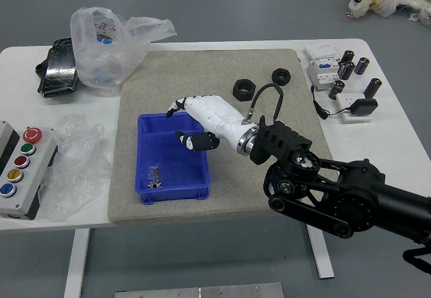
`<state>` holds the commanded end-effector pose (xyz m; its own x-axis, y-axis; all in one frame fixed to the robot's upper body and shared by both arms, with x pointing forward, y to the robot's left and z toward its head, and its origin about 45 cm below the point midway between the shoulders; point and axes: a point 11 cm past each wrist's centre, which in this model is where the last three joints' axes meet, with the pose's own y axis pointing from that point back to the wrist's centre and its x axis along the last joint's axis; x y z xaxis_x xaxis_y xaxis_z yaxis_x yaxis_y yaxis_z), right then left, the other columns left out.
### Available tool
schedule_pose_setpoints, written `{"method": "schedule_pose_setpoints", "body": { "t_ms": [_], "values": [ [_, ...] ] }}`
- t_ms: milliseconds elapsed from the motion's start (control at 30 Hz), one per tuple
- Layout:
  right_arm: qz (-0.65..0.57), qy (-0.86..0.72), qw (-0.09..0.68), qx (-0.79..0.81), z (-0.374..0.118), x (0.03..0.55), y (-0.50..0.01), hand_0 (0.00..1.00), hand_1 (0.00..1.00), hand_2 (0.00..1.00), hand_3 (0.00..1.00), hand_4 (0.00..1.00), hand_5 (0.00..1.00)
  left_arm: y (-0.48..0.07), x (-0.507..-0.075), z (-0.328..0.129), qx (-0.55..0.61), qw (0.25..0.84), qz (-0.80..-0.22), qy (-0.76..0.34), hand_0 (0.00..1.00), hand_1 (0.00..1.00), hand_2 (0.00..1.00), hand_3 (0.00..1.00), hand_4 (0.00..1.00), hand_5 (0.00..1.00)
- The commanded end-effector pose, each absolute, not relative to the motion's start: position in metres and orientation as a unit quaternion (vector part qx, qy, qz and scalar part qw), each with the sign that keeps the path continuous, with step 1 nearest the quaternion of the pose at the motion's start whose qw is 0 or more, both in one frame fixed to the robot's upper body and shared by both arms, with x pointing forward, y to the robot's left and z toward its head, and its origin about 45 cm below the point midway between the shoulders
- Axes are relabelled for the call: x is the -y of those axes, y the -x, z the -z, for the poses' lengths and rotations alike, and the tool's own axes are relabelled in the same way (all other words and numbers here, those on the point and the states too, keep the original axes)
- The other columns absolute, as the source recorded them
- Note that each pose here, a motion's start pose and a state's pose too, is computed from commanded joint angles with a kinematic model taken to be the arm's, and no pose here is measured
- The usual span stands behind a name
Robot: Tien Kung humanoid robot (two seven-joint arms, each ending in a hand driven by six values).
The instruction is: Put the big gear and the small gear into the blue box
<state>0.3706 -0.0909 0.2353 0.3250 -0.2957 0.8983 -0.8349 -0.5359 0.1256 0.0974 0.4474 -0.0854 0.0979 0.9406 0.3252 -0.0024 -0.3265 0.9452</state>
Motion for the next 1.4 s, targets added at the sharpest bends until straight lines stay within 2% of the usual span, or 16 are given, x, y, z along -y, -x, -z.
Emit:
{"method": "schedule_pose_setpoints", "body": {
  "t_ms": [267,300,400,467,500,700,733,1133,1300,1333,1400],
  "values": [
    [-0.394,-0.696,0.375,0.468,-0.221,0.186,-0.392,0.706,0.778,0.775,0.732,0.596,0.117,-0.094,-0.448,0.086,-0.391,0.428,-0.548,-0.603,0.719,0.668,0.665,0.754,0.74,0.458],
    [-0.387,-0.691,0.385,0.474,-0.218,0.195,-0.391,0.688,0.782,0.799,0.826,0.723,0.134,-0.093,-0.449,0.086,-0.391,0.428,-0.548,-0.603,0.719,0.668,0.666,0.754,0.74,0.456],
    [-0.365,-0.681,0.408,0.487,-0.208,0.214,-0.39,0.688,0.782,0.799,0.826,0.723,0.134,-0.092,-0.448,0.086,-0.392,0.427,-0.548,-0.603,0.719,0.668,0.666,0.754,0.74,0.456],
    [-0.357,-0.681,0.418,0.485,-0.201,0.216,-0.386,0.688,0.782,0.799,0.826,0.723,0.134,-0.092,-0.447,0.087,-0.393,0.428,-0.548,-0.602,0.719,0.668,0.666,0.754,0.74,0.456],
    [-0.354,-0.682,0.422,0.481,-0.198,0.216,-0.385,0.697,0.793,0.823,0.856,0.816,0.188,-0.093,-0.447,0.087,-0.393,0.428,-0.548,-0.602,0.719,0.668,0.666,0.754,0.74,0.456],
    [-0.35,-0.682,0.444,0.465,-0.185,0.213,-0.386,0.697,0.793,0.823,0.856,0.816,0.188,-0.095,-0.445,0.087,-0.391,0.431,-0.548,-0.6,0.719,0.668,0.666,0.754,0.74,0.456],
    [-0.35,-0.681,0.449,0.461,-0.183,0.213,-0.386,0.696,0.799,0.832,0.871,0.844,0.232,-0.095,-0.446,0.087,-0.391,0.431,-0.548,-0.601,0.719,0.668,0.665,0.755,0.741,0.457],
    [-0.342,-0.689,0.483,0.418,-0.159,0.198,-0.395,0.688,0.791,0.818,0.858,0.873,0.268,-0.094,-0.446,0.087,-0.392,0.43,-0.548,-0.602,0.72,0.668,0.665,0.753,0.74,0.457],
    [-0.343,-0.694,0.487,0.404,-0.151,0.191,-0.397,0.688,0.791,0.818,0.858,0.873,0.268,-0.095,-0.447,0.086,-0.391,0.43,-0.548,-0.602,0.72,0.668,0.665,0.753,0.74,0.457],
    [-0.344,-0.694,0.488,0.403,-0.15,0.19,-0.398,0.662,0.764,0.733,0.759,0.614,0.096,-0.096,-0.447,0.086,-0.391,0.43,-0.548,-0.602,0.72,0.668,0.664,0.754,0.739,0.458],
    [-0.345,-0.693,0.488,0.402,-0.149,0.189,-0.399,0.662,0.764,0.733,0.759,0.614,0.096,-0.096,-0.447,0.086,-0.391,0.43,-0.548,-0.602,0.72,0.668,0.664,0.754,0.739,0.458]
  ]
}}
